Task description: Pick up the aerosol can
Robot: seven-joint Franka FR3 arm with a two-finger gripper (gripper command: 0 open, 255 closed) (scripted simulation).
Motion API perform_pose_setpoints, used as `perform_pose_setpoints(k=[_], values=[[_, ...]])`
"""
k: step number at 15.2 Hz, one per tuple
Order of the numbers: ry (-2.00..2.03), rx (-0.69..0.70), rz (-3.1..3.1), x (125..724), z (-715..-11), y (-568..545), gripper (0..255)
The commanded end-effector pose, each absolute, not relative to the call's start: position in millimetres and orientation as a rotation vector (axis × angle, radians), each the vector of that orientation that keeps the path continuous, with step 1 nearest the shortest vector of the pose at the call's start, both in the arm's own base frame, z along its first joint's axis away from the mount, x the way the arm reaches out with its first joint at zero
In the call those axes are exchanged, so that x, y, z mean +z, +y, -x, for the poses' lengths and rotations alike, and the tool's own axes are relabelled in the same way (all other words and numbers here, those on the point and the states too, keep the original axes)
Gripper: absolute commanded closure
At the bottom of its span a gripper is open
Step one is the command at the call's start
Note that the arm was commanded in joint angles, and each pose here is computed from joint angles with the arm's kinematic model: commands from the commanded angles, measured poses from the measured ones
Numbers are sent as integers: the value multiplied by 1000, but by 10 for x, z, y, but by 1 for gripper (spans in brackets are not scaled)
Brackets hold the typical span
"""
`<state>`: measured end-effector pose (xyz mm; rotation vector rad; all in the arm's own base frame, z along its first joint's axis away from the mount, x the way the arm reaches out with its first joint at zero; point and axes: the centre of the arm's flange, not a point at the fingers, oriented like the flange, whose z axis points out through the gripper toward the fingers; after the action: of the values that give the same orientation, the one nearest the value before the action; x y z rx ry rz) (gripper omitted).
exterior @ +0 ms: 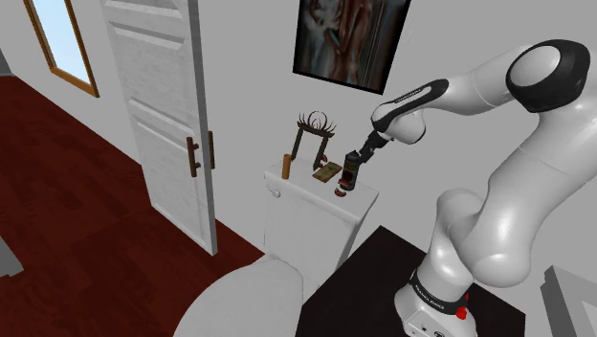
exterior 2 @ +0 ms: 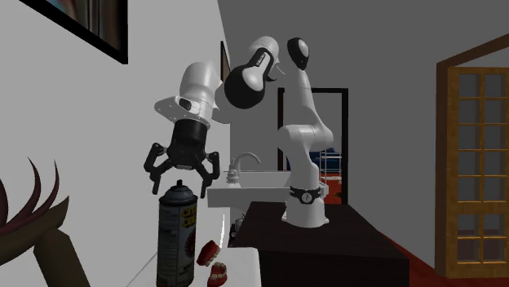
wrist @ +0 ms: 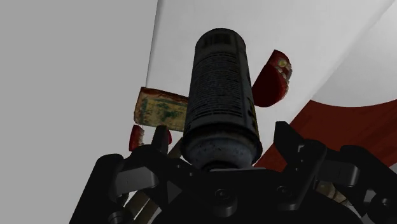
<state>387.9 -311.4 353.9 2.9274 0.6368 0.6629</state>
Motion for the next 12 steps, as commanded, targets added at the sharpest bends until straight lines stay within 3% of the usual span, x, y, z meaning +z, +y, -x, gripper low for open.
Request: perform_pose_setpoints(k=[1, 5, 6, 12], values=[[638, 664, -2926, 3436, -3880, -3112, 0], [638, 664, -2926, 3300, -3880, -3112, 0], [638, 664, -2926, 3300, -3888, -3105, 255], [638, 664, -2926, 3298, -3888, -3104, 255]])
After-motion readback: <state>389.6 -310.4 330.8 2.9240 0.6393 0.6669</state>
